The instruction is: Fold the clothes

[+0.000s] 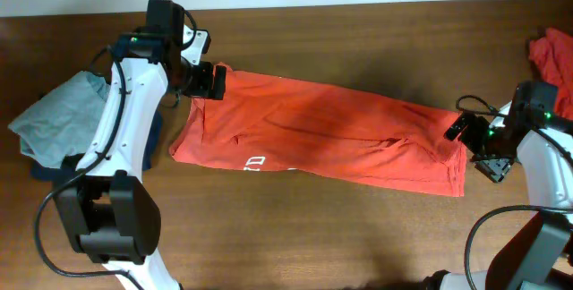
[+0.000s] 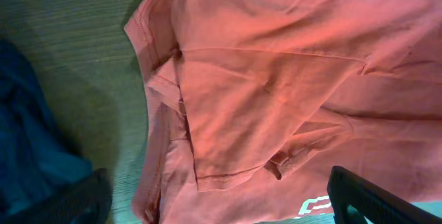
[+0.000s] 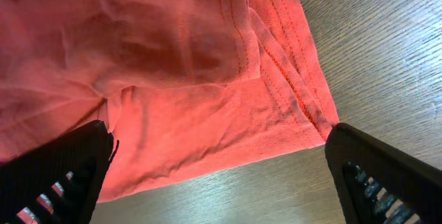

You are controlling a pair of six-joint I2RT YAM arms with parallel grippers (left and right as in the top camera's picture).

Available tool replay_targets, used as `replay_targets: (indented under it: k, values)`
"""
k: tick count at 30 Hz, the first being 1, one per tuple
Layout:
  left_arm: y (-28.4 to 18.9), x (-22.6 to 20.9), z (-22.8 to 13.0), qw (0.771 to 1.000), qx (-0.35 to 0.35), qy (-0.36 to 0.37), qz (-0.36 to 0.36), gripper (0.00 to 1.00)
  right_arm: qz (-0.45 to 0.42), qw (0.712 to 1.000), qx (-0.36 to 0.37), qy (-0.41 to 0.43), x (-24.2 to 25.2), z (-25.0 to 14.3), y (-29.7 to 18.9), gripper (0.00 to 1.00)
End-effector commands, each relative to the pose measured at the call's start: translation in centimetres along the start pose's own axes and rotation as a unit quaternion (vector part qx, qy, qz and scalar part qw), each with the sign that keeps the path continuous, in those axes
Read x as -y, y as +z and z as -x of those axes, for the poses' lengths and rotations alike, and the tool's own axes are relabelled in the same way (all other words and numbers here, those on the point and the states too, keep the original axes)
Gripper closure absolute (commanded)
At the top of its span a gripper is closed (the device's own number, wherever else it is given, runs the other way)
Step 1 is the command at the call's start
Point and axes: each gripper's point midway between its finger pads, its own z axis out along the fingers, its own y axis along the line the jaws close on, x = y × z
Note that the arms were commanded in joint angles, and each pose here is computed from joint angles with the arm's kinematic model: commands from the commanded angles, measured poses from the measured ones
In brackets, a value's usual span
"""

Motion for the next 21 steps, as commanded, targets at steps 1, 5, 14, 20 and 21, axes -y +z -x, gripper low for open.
replay_targets:
  k: [1,5,14,20,21]
  values:
    - [-0.8,0.4,0.6,1.0,0.016,0.003,-0.013,0.01,0.001,1.0,0.0,0.005,0.1,0.0,0.0,0.01]
    - [-0.8,0.4,0.7,1.0,0.017,0.003,-0.013,0.01,0.001,1.0,0.0,0.005,0.1,0.0,0.0,0.01]
    - [-0.8,0.4,0.3,1.0,0.009,0.002,-0.013,0.01,0.001,1.0,0.001,0.005,0.1,0.0,0.0,0.01]
    - [-0.8,0.4,0.3,1.0,0.011,0.002,-0.013,0.01,0.047,0.999,-0.014,-0.007,-1.5,-0.4,-0.1,0.02]
    - [-0.8,0.4,0.4,1.0,0.011,0.002,-0.013,0.01,0.049,0.998,-0.008,-0.028,-1.5,-0.2,-0.1,0.01]
